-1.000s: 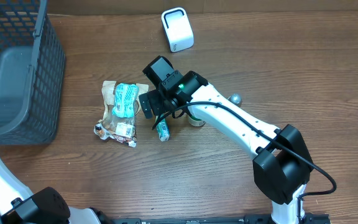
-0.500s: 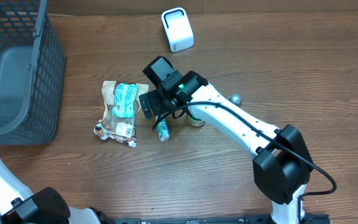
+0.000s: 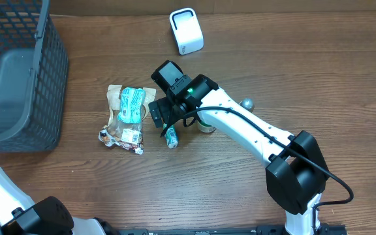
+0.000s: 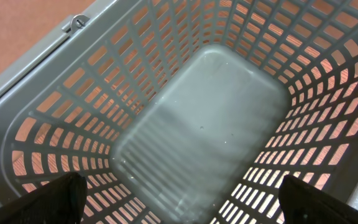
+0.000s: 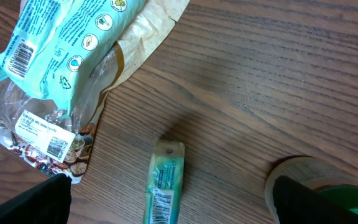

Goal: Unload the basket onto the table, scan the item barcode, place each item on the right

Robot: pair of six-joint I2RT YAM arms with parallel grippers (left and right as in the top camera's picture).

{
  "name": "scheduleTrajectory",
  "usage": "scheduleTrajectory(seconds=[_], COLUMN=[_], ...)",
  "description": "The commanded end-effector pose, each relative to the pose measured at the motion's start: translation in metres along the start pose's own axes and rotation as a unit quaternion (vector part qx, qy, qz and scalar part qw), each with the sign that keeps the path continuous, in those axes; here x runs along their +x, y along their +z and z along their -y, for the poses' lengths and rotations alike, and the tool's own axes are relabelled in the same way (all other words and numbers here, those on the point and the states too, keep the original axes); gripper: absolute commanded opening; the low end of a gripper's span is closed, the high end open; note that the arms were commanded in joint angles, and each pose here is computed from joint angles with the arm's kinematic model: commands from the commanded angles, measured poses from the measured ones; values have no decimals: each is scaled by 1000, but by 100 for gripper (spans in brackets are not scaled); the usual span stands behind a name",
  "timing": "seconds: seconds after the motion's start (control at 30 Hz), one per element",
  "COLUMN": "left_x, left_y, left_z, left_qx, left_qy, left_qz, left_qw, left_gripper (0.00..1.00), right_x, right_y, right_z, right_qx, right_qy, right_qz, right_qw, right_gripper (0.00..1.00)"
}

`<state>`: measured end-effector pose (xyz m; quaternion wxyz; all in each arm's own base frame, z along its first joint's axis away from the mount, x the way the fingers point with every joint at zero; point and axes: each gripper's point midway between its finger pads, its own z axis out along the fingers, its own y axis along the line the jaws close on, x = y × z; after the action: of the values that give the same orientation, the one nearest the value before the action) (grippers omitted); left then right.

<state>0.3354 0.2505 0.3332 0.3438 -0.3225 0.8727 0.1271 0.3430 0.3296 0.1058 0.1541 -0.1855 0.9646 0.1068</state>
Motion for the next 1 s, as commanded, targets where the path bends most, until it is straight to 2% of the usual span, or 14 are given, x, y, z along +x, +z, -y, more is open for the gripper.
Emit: scheduleTrajectory(seconds=[0.0, 0.67, 0.83, 0.97], left_x=[-4, -4, -4, -4], left_y=[-1, -1, -1, -1], left_z=[2, 2, 2, 2], left_qx=[5, 5, 5, 5], left_qy=[10, 10, 10, 10], left_qz=[5, 5, 5, 5], left_qw=[1000, 1000, 1000, 1000], left_gripper=[99, 100, 100, 100], right_x=[-15, -32, -59, -87], right_y=[-23, -28, -73, -131], right_z=[-8, -15, -9, 21], right_qx=[-14, -28, -22, 26], right_qy=[-4, -5, 7, 34], right_qz=[32, 65, 95, 140], right_qw=[999, 997, 995, 989], right_gripper=[100, 100, 100, 100])
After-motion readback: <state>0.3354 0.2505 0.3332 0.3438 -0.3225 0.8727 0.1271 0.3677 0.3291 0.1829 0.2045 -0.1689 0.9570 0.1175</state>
